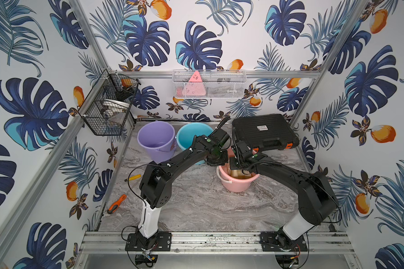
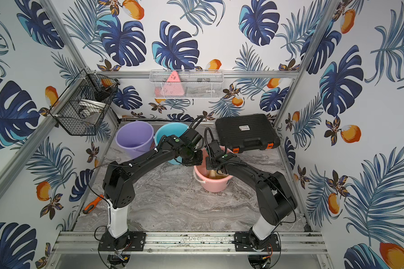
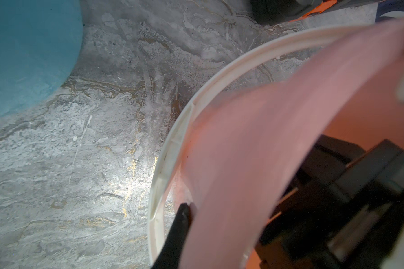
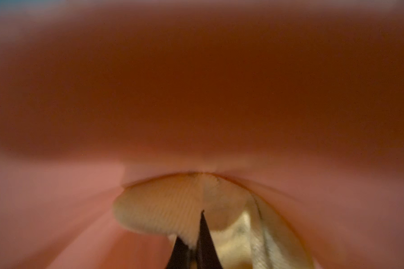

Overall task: Wipe the inside of the bucket with a cloth
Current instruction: Wipe the dirt from the inside of the bucket.

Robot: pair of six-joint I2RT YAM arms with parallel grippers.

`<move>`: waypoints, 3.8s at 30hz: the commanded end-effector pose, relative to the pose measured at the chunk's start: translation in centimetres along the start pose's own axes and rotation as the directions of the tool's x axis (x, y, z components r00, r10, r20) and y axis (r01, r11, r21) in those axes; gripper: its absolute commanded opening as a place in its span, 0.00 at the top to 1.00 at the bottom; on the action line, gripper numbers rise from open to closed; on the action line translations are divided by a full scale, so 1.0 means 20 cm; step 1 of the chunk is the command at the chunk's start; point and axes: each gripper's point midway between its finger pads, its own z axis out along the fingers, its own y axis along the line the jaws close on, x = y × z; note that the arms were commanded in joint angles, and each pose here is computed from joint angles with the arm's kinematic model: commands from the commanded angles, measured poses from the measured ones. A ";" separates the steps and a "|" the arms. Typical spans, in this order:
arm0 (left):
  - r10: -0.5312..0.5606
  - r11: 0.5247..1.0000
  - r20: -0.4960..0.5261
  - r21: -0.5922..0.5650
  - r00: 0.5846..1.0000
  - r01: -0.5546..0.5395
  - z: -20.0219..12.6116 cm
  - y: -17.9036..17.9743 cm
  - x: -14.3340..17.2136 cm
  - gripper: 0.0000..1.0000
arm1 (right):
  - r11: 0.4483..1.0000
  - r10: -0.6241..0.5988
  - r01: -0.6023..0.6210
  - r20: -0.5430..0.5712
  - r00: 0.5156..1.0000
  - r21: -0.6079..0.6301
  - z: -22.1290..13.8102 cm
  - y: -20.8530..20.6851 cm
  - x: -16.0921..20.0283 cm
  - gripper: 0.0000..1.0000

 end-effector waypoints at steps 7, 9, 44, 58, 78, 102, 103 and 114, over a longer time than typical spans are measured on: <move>0.080 0.991 0.090 0.102 0.993 -0.089 -0.09 -0.14 -0.08 1.00 | 0.958 0.010 0.061 -0.244 0.970 0.279 0.03 -0.28 0.29 1.00; 0.087 0.992 0.099 0.085 0.991 -0.096 -0.10 -0.13 -0.09 1.00 | 0.958 0.008 0.060 -0.235 0.972 0.280 0.01 -0.29 0.30 1.00; 0.209 0.978 0.309 -0.060 0.928 -0.200 -0.09 -0.09 -0.11 1.00 | 0.996 -0.083 0.070 -0.324 0.942 -0.051 -0.04 -0.06 0.47 1.00; 0.211 0.974 0.328 -0.147 0.921 -0.171 -0.04 -0.02 -0.11 1.00 | 0.995 -0.089 0.064 -0.382 0.920 -0.076 -0.13 -0.06 0.56 1.00; 0.229 0.973 0.209 -0.056 0.951 -0.222 0.03 -0.05 0.04 1.00 | 0.935 0.119 0.044 -0.429 0.895 0.351 0.24 -0.37 0.53 1.00; 0.215 0.976 0.210 -0.078 0.954 -0.203 0.06 -0.02 0.04 1.00 | 0.786 -0.076 -0.105 -0.263 0.962 -0.609 -0.24 0.39 0.19 1.00; 0.215 0.976 0.219 -0.088 0.952 -0.201 0.06 -0.01 0.04 1.00 | 0.837 -0.058 -0.086 -0.244 0.968 -0.540 -0.22 0.32 0.18 1.00; 0.222 0.974 0.256 -0.092 0.941 -0.205 -0.03 -0.03 0.01 1.00 | 0.978 0.057 -0.024 -0.156 0.986 0.206 -0.13 -0.33 0.10 1.00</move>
